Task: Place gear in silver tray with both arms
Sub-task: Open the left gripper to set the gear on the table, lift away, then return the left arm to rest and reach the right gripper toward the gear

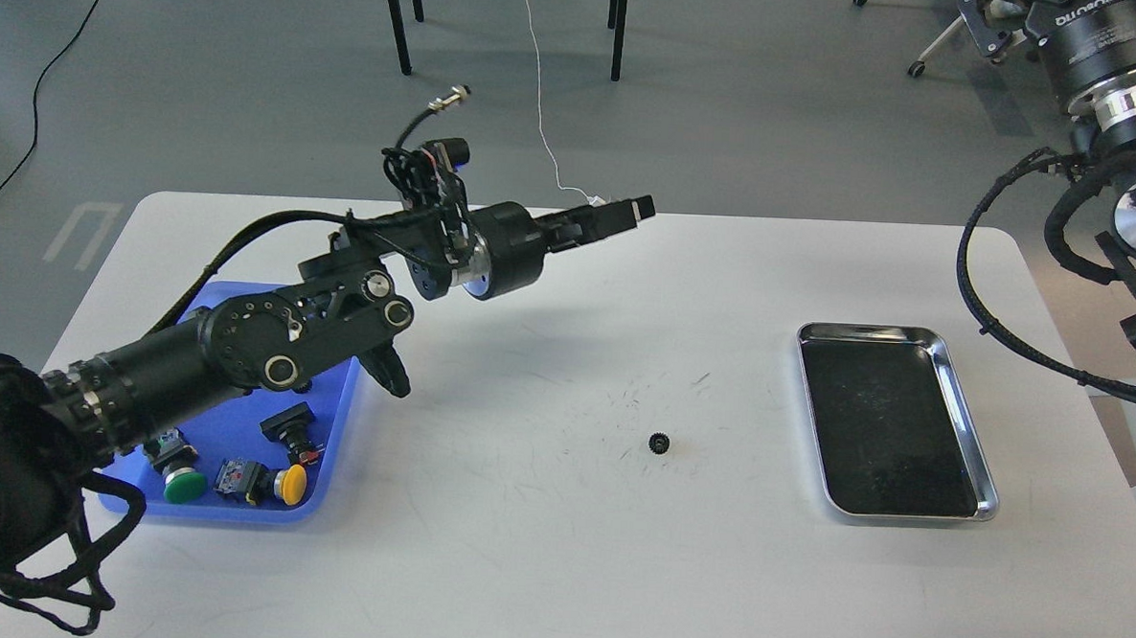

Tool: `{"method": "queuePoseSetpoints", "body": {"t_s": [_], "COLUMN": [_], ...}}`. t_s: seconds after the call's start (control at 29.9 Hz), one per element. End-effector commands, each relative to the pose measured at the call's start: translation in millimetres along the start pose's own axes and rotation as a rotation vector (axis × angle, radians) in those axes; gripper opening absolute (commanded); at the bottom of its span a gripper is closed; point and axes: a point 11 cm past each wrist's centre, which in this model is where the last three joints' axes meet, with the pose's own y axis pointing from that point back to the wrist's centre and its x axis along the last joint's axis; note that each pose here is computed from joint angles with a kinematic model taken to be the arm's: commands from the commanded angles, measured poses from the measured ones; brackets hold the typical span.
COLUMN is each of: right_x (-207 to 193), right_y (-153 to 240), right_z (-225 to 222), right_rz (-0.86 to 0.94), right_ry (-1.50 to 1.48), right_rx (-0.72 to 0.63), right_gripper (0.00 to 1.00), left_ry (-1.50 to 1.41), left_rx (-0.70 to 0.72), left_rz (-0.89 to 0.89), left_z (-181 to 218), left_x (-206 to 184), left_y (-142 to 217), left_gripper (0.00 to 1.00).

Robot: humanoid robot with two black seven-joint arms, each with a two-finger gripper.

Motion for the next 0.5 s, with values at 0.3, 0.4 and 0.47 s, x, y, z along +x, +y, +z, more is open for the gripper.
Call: {"method": "queuePoseSetpoints", "body": {"t_s": [0.3, 0.4, 0.47], "right_x": [-91.0, -106.1, -122.6], "right_y": [-49.2, -53.5, -57.2], "right_z": [30.6, 46.3, 63.5], "right_rz": [-0.342, -0.412, -0.480], "right_ry": [0.612, 0.734, 0.812], "right_rx": [-0.393, -0.476, -0.531], "right_gripper": [1.00, 0.99, 0.99], "left_ry": [0.795, 0.904, 0.965], "left_rx": [-0.188, -0.240, -0.272], "left_rz": [0.482, 0.567, 0.619], "left_z": [-23.4, -36.8, -48.7], "left_x": [134.4, 151.6, 159.6], "left_y": [79.6, 97.8, 112.1], "left_gripper": [0.94, 0.94, 0.94]}}
